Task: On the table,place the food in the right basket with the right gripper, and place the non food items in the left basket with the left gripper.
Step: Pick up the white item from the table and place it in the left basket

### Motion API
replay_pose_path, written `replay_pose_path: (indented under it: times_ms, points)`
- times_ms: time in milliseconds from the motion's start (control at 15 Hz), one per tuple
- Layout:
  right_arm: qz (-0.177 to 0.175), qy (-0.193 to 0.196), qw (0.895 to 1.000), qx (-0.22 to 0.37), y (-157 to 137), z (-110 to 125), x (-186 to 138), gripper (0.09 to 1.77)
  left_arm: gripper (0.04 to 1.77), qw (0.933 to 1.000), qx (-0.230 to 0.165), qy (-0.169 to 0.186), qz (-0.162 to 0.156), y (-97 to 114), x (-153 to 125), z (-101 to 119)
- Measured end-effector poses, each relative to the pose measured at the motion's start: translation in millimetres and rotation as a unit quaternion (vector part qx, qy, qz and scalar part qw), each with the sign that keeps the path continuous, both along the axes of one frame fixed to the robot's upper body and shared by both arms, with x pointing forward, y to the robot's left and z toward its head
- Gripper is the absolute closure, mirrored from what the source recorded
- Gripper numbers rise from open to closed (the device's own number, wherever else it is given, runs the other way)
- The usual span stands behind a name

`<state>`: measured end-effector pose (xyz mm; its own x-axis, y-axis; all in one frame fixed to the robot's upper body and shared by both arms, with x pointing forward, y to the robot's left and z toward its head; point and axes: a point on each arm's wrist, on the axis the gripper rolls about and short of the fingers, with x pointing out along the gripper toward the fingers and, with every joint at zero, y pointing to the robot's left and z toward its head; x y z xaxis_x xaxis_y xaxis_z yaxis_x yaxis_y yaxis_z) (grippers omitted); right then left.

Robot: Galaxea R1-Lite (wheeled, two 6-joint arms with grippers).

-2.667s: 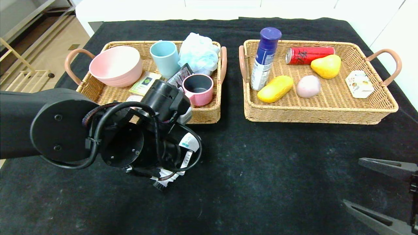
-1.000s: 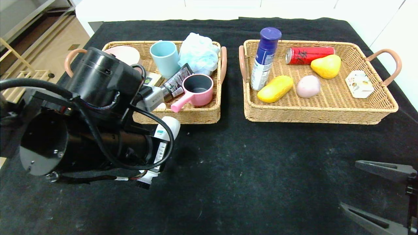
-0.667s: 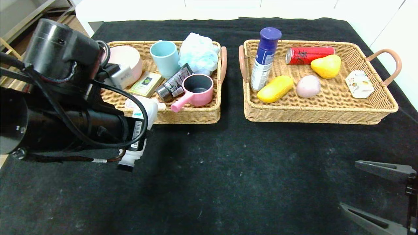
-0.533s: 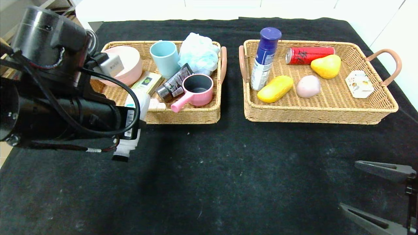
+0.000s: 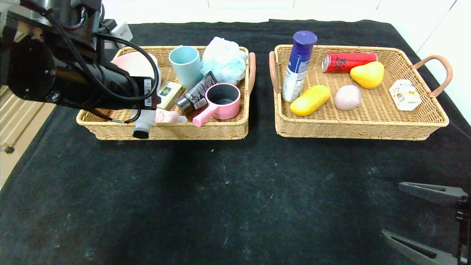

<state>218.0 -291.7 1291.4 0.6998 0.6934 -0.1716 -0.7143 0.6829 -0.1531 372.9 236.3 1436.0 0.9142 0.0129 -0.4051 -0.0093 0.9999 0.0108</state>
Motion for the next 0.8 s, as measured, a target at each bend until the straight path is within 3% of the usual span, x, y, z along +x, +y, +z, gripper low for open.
replay_pose_path:
  times_ms: [200, 467, 800]
  points:
    - [0.000, 0.000, 1.000, 0.000, 0.0, -0.1, 0.0, 0.15, 1.22, 0.9985, -0.017, -0.050, 0.015, -2.6, 30.3, 9.2]
    - [0.000, 0.000, 1.000, 0.000, 0.0, 0.1, 0.0, 0.15, 1.22, 0.9943, -0.033, -0.096, 0.033, -0.7, 63.5, 6.0]
    - [0.000, 0.002, 1.000, 0.000, 0.1, -0.6, 0.6, 0.15, 1.22, 0.9923, -0.039, -0.109, 0.042, 2.0, 80.0, -2.2]
